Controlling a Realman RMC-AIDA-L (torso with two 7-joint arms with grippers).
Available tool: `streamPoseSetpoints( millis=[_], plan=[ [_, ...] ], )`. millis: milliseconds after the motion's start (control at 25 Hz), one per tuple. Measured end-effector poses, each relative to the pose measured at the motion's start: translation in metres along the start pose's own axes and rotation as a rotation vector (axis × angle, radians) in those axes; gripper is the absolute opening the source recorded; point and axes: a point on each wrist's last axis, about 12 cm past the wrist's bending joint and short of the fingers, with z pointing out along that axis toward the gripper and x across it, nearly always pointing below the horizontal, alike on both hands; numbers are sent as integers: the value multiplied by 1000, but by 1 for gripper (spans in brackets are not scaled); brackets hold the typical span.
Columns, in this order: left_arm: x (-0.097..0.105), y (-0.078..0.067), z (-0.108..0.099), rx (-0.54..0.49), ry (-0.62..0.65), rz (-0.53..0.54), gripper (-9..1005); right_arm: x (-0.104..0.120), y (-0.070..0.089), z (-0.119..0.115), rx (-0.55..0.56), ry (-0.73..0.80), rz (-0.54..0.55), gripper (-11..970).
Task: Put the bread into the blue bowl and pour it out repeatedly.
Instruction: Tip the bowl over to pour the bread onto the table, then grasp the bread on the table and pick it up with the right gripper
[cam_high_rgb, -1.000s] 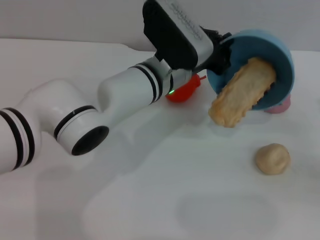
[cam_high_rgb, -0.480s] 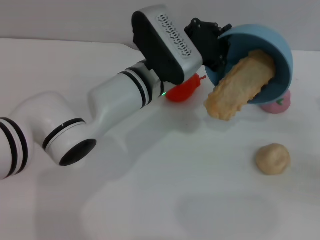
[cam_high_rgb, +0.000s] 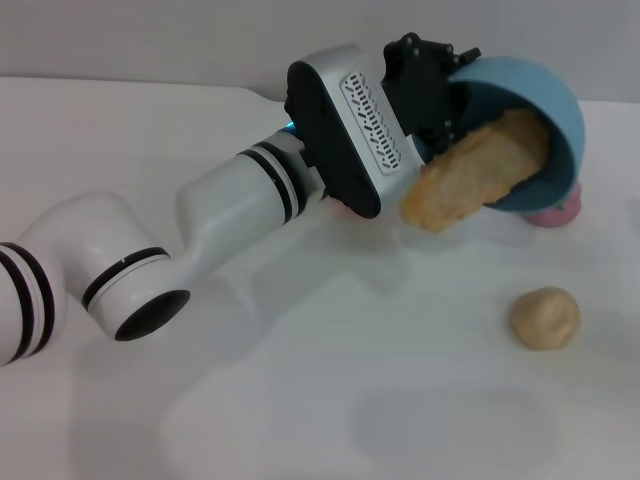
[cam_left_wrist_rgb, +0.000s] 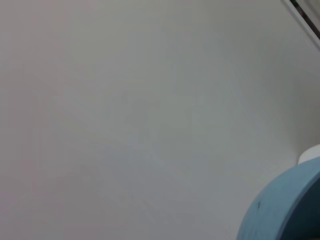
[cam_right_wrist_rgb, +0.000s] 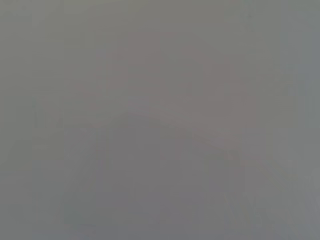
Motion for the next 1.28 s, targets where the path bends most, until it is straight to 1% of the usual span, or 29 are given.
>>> streamPoseSetpoints(
  millis=[40, 120, 400, 560, 680, 960, 1040, 1120, 1280],
  plan=[
    [0, 1, 0, -7, 0, 38, -1, 0, 0, 0, -3, 0, 1, 393],
    [1, 3, 0, -15, -1, 71, -1, 1, 1, -1, -6, 1, 5, 393],
    [2, 5, -5, -49, -24, 152, -1, 4, 1, -2, -8, 4, 15, 392],
    [1, 7, -7, -78, -36, 160, -1, 4, 1, -2, -10, 4, 17, 392],
    [2, 9, -7, -98, -30, 141, -1, 4, 1, -2, -15, 4, 17, 392],
    [7, 8, -7, -79, 13, 126, -1, 4, 3, 2, -24, 7, 13, 393],
    [8, 10, -7, -86, 21, 102, -1, 4, 4, 3, -26, 14, 7, 393],
    [11, 15, -7, -120, 41, 27, -1, 5, 5, 6, -34, 23, -8, 392],
    [17, 35, 0, -220, 152, -224, -1, 10, 10, 11, -64, 66, -35, 392]
  ],
)
